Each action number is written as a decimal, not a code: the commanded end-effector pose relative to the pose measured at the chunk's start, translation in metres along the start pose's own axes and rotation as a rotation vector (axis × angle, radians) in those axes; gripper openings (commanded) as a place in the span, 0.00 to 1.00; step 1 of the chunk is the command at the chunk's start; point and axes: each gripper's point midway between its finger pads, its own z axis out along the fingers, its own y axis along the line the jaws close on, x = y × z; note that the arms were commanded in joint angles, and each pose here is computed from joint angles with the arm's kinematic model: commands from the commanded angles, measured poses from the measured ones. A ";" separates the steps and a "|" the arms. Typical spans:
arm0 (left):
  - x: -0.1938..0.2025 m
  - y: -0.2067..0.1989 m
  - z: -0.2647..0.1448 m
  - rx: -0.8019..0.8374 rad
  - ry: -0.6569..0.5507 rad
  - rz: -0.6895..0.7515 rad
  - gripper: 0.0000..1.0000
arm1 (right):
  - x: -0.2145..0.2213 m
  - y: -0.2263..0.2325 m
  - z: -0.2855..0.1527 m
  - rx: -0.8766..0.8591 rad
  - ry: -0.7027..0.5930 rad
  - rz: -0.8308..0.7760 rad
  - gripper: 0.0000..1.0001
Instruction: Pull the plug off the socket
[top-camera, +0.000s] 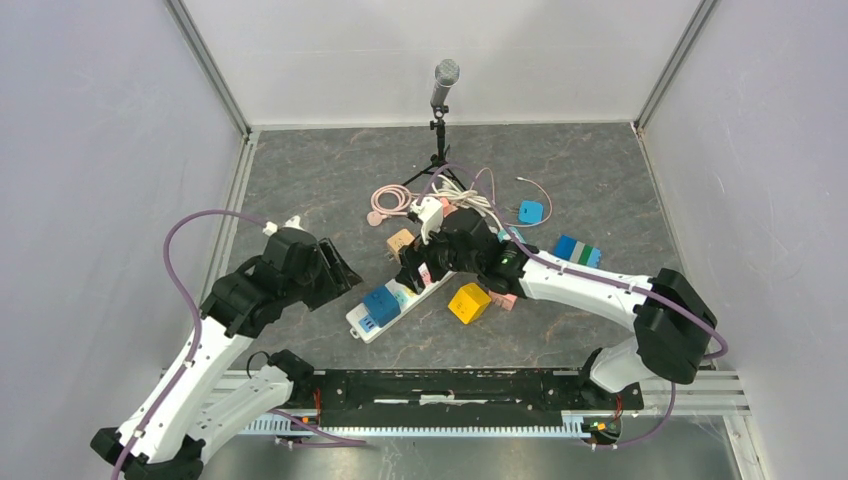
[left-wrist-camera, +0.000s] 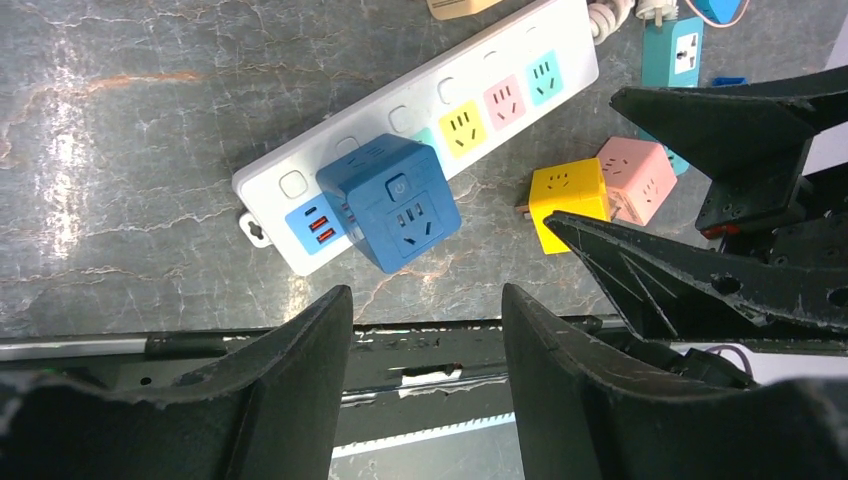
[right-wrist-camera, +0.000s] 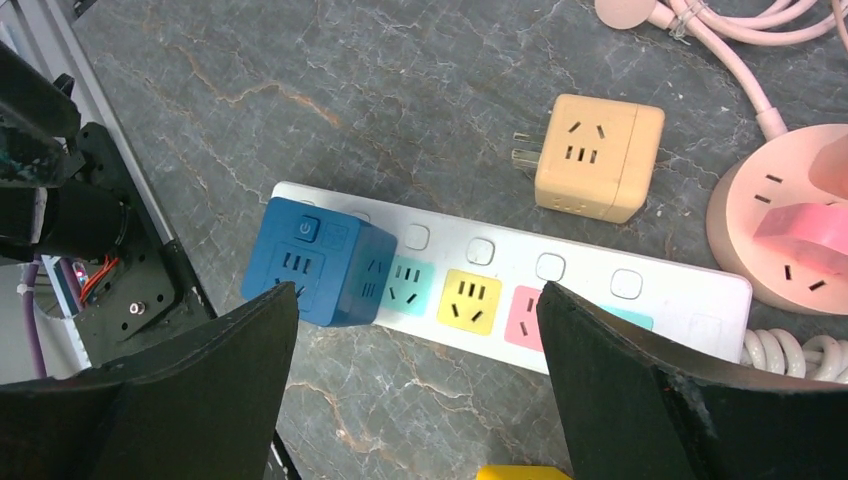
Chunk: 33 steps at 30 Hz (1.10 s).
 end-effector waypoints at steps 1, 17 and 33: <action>-0.002 0.009 -0.004 -0.022 -0.032 -0.028 0.63 | -0.011 0.008 -0.010 0.012 -0.029 -0.061 0.93; 0.007 0.048 -0.012 -0.149 -0.050 -0.039 0.68 | 0.008 0.048 0.002 0.033 0.022 -0.243 0.97; 0.002 0.080 0.010 -0.112 -0.260 -0.177 0.73 | 0.015 0.077 0.044 -0.005 -0.004 -0.170 0.97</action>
